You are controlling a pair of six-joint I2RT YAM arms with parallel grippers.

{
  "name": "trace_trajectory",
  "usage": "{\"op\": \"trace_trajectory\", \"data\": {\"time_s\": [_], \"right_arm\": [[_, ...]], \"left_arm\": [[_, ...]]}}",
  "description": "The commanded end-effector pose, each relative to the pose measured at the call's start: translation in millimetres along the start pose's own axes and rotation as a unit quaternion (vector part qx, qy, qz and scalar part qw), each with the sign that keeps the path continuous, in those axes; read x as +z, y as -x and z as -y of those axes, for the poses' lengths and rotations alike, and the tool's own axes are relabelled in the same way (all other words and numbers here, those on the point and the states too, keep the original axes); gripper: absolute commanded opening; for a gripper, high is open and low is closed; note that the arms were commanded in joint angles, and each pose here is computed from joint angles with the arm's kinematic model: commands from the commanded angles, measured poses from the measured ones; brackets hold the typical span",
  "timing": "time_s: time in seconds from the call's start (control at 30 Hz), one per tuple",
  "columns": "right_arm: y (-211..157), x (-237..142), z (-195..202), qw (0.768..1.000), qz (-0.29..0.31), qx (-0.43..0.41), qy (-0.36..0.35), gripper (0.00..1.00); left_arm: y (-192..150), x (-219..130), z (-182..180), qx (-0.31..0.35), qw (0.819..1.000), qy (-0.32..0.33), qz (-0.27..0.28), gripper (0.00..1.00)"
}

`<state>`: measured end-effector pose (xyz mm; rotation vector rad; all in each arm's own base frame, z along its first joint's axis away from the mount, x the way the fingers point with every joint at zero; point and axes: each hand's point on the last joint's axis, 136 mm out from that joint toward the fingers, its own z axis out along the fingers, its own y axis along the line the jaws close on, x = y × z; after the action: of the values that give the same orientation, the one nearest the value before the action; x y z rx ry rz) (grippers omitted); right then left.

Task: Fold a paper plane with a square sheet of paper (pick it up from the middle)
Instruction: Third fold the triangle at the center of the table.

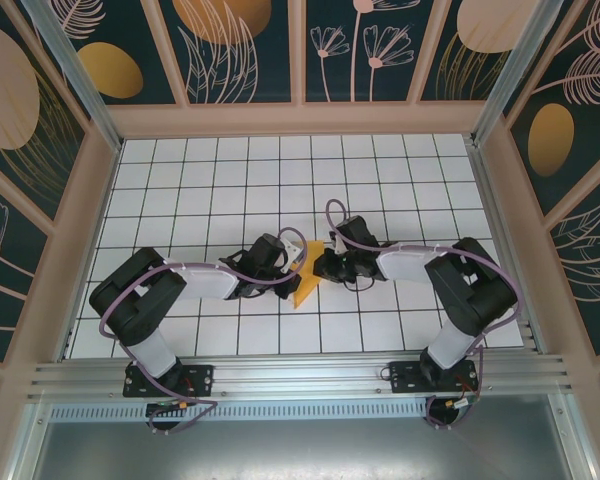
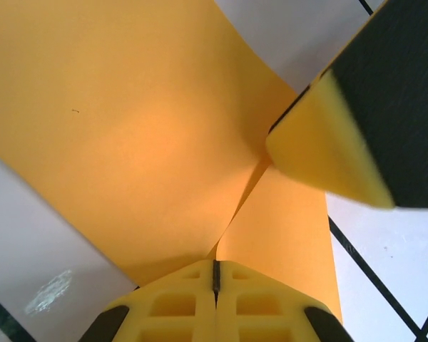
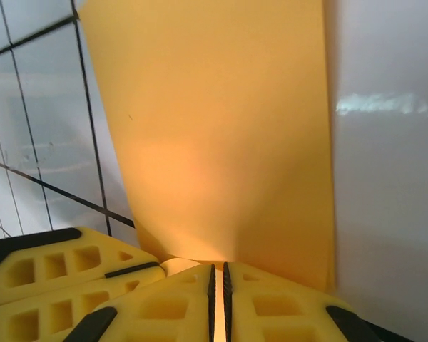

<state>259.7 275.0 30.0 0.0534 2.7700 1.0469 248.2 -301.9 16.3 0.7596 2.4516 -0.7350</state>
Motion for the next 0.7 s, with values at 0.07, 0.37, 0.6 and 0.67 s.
{"op": "trace_trajectory", "data": {"time_s": [0.07,0.37,0.6,0.67], "right_arm": [[12,-9,2,1.000,0.022,-0.003,-0.002,0.14],[4,9,25,0.999,0.004,0.014,-0.031,0.12],[6,10,34,0.998,0.005,0.018,-0.053,0.11],[9,4,24,0.999,0.011,0.011,-0.042,0.12]], "left_arm": [[-6,2,-9,-0.004,1.000,0.018,-0.015,0.01],[-6,2,-12,-0.008,0.999,0.027,-0.015,0.00],[-13,2,-14,-0.012,0.999,0.030,-0.022,0.00],[-13,2,-14,-0.016,0.999,0.030,-0.021,0.00]]}}
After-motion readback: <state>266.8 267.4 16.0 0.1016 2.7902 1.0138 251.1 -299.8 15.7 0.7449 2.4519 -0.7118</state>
